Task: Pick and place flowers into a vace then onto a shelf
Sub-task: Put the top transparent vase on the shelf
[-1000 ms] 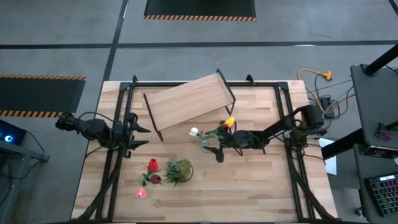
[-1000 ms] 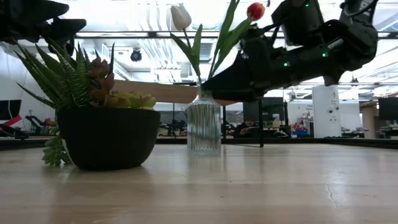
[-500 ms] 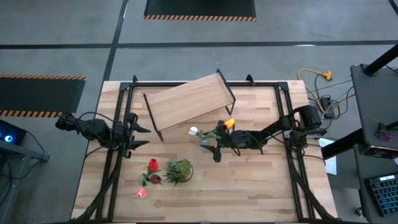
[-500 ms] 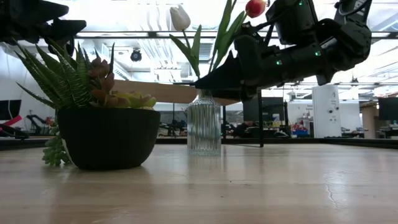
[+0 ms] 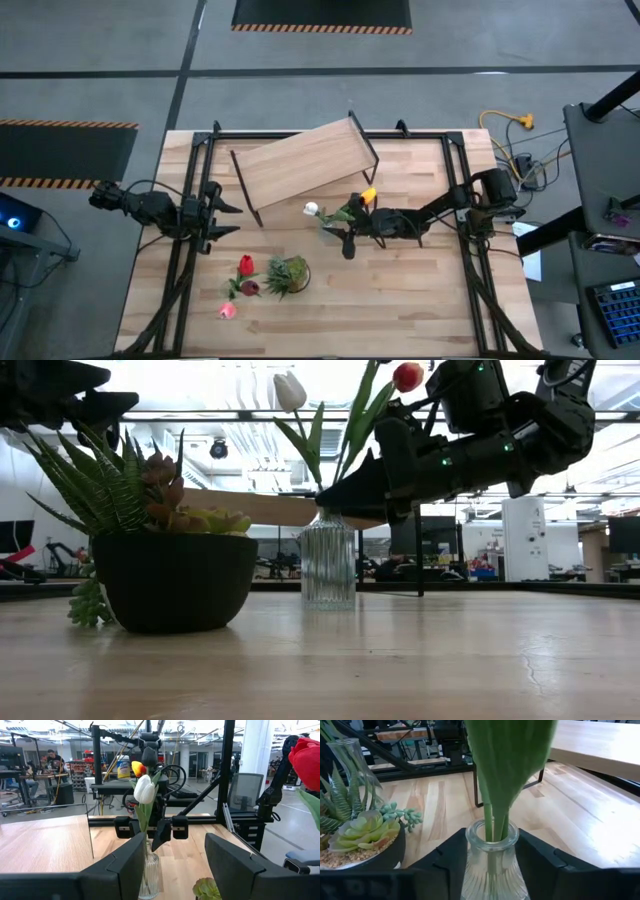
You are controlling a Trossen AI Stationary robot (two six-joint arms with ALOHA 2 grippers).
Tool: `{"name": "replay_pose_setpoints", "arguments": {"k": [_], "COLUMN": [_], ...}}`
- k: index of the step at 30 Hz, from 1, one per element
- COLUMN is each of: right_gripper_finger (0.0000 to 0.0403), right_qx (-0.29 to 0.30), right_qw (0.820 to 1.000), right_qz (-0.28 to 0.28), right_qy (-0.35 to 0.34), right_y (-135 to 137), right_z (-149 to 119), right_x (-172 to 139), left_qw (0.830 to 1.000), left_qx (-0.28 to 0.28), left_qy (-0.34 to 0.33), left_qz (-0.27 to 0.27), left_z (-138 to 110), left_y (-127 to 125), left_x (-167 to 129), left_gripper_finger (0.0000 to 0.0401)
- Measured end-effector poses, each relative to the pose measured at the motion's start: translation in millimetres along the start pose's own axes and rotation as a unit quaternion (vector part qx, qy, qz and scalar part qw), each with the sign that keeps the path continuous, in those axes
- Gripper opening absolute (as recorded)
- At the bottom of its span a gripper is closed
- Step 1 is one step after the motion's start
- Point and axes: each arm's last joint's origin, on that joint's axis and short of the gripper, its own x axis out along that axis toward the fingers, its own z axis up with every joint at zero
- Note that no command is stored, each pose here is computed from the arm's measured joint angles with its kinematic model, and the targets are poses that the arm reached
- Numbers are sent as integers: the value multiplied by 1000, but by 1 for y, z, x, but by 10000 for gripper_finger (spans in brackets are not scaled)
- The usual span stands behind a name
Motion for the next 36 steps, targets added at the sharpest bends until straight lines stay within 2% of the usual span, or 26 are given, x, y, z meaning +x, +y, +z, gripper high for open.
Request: {"name": "replay_pose_setpoints", "arguments": {"k": [6,15,18,23,30,36], "right_gripper_finger": [109,110,107,106,106,109], "right_qx": [-1,1,5,-7,-45,-81], "right_qw": [1000,1000,1000,999,999,996], "right_qz": [0,1,5,22,17,-14], "right_qy": [0,-3,-16,-34,-4,-30], "right_y": [0,0,1,6,9,-9], "right_z": [-1,2,10,41,95,149], "right_x": [0,-1,-3,-7,-18,-34], "left_qw": [1000,1000,1000,1000,1000,1000], "left_qx": [0,0,0,-6,-10,-11], "left_qy": [0,0,-2,-2,-3,-5], "left_qz": [0,0,0,0,0,0], "left_z": [0,0,0,0,0,1], "left_y": [0,0,0,0,0,0], "left_x": [0,0,0,0,0,0], "left_gripper_finger": [189,189,189,189,189,189]}}
